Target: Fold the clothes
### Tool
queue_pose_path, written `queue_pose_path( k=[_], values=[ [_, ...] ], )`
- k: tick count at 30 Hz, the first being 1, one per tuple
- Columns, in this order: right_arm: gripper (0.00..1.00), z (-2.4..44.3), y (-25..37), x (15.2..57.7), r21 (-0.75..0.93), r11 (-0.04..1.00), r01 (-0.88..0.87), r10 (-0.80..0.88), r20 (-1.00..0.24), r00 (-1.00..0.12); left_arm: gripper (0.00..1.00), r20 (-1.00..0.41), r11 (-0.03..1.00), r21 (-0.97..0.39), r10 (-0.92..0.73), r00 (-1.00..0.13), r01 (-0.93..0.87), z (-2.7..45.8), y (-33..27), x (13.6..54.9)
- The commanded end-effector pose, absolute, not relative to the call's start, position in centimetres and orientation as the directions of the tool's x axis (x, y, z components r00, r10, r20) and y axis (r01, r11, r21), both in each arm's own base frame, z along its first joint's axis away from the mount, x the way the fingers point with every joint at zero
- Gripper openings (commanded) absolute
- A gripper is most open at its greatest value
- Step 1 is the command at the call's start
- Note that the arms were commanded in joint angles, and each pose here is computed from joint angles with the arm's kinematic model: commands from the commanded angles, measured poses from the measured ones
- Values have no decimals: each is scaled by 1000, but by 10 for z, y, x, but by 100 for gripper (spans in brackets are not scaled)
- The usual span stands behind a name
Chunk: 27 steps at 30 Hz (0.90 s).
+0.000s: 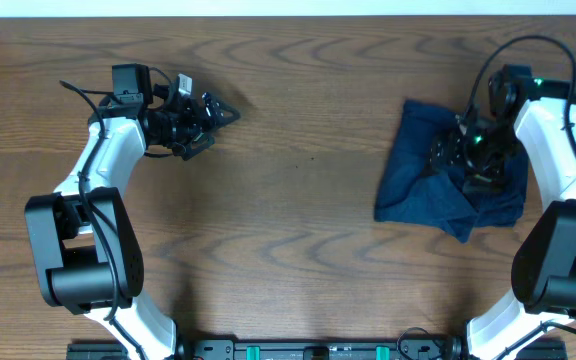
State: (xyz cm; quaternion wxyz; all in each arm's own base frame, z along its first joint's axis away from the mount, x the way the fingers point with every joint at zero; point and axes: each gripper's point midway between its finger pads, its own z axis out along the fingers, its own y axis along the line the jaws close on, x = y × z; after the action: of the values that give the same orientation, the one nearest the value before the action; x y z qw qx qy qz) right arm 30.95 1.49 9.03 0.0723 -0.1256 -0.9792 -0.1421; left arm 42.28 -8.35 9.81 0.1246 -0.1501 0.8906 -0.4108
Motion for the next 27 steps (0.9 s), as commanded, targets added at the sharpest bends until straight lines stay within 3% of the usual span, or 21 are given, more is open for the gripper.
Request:
queue_pose_path(
  k=[1, 2, 4, 5, 8, 9, 10, 11, 13, 14, 16, 20, 27],
  values=[
    [50, 90, 16, 308, 256, 926, 277, 237, 177, -955, 98, -122, 606, -783, -372, -920, -141, 113, -84, 427],
    [41, 90, 16, 308, 256, 927, 273, 233, 176, -956, 98, -122, 606, -783, -372, -920, -141, 113, -84, 427],
    [9, 90, 18, 308, 258, 930, 263, 222, 175, -959, 98, -122, 606, -783, -372, -920, -141, 113, -84, 427],
    [1, 90, 20, 306, 258, 933, 252, 210, 178, -961, 98, -121, 606, -783, -372, -920, -142, 113, -84, 427],
    [1, 91, 24, 306, 260, 943, 206, 165, 170, -972, 98, -126, 577, -811, -336, -933, -98, 120, -94, 424],
    [7, 91, 23, 306, 249, 948, 198, 160, 162, -974, 98, -133, 559, -826, -309, -942, -67, 124, -102, 422],
    [21, 92, 19, 308, 230, 954, 194, 162, 152, -975, 98, -137, 551, -833, -286, -948, -46, 126, -109, 420],
    [47, 93, 15, 310, 211, 959, 191, 164, 141, -976, 98, -138, 550, -835, -267, -954, -33, 126, -118, 417],
    [69, 101, 11, 316, 203, 960, 192, 170, 117, -978, 98, -146, 551, -834, -228, -963, -4, 126, -134, 414],
    [86, 107, 9, 320, 203, 961, 187, 169, 103, -980, 98, -153, 551, -834, -203, -967, 16, 126, -145, 411],
    [91, 123, 7, 328, 206, 962, 178, 166, 72, -983, 98, -163, 549, -834, -152, -975, 54, 126, -167, 406],
    [87, 163, 6, 343, 212, 966, 151, 155, -3, -988, 98, -198, 536, -833, -60, -978, 136, 127, -206, 395],
    [88, 240, 7, 361, 237, 964, 123, 165, -163, -973, 100, -229, 513, -831, 36, -973, 215, 110, -254, 385]
  ],
)
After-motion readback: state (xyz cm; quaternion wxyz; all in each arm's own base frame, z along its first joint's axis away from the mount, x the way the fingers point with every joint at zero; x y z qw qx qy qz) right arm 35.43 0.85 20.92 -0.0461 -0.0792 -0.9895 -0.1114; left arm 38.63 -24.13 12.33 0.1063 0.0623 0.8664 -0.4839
